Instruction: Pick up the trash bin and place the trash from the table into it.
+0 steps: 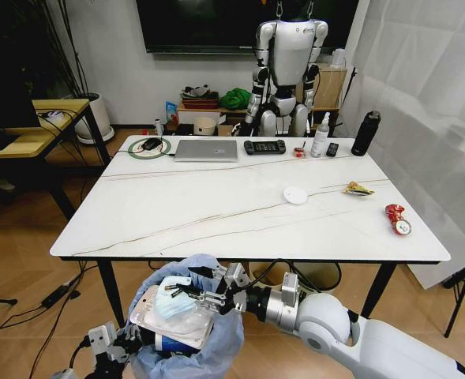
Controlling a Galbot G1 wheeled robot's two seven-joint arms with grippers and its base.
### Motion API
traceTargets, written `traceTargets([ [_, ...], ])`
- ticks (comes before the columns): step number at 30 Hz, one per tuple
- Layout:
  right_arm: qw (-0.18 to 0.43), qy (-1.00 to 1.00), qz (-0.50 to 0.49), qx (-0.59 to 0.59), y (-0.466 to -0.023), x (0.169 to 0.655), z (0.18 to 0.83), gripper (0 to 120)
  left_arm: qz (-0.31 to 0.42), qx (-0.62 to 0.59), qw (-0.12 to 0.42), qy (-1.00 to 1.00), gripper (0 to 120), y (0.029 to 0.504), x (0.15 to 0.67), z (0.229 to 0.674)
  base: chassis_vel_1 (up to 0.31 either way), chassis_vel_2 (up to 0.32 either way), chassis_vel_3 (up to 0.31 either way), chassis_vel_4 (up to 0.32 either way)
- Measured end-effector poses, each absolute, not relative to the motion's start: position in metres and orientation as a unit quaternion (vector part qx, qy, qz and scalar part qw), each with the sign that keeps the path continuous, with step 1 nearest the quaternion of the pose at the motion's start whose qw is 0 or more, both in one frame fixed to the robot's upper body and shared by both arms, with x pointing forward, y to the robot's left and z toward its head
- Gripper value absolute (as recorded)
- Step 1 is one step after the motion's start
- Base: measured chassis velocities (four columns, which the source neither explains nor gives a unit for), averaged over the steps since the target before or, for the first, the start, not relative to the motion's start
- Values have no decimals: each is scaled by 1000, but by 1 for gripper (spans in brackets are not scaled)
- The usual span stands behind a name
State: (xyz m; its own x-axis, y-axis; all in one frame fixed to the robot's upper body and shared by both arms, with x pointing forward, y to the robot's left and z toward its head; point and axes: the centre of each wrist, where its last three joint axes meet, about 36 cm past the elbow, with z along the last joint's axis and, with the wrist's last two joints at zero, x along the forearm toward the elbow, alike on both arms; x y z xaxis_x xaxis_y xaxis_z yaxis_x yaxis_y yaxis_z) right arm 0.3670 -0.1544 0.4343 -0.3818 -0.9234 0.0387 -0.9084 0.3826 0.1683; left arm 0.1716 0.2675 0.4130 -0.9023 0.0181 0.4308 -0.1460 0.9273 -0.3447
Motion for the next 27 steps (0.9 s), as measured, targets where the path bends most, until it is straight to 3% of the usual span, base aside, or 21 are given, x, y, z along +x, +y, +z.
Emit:
traceTargets([
  [6, 33, -858, -66, 508, -171, 388, 448, 85, 175, 44, 240, -954, 0, 272, 166, 408, 0, 0, 0, 0],
  [12, 18, -885, -69, 461, -186, 402, 458, 99, 168, 50, 252, -952, 0, 276, 162, 405, 0, 0, 0, 0],
  [23, 47, -946, 29, 318, -248, 474, 449, 100, 163, 59, 255, -951, 0, 279, 156, 405, 0, 0, 0, 0],
  [27, 80, -958, 63, 267, -293, 521, 432, 100, 164, 58, 245, -954, 0, 279, 155, 413, 0, 0, 0, 0],
])
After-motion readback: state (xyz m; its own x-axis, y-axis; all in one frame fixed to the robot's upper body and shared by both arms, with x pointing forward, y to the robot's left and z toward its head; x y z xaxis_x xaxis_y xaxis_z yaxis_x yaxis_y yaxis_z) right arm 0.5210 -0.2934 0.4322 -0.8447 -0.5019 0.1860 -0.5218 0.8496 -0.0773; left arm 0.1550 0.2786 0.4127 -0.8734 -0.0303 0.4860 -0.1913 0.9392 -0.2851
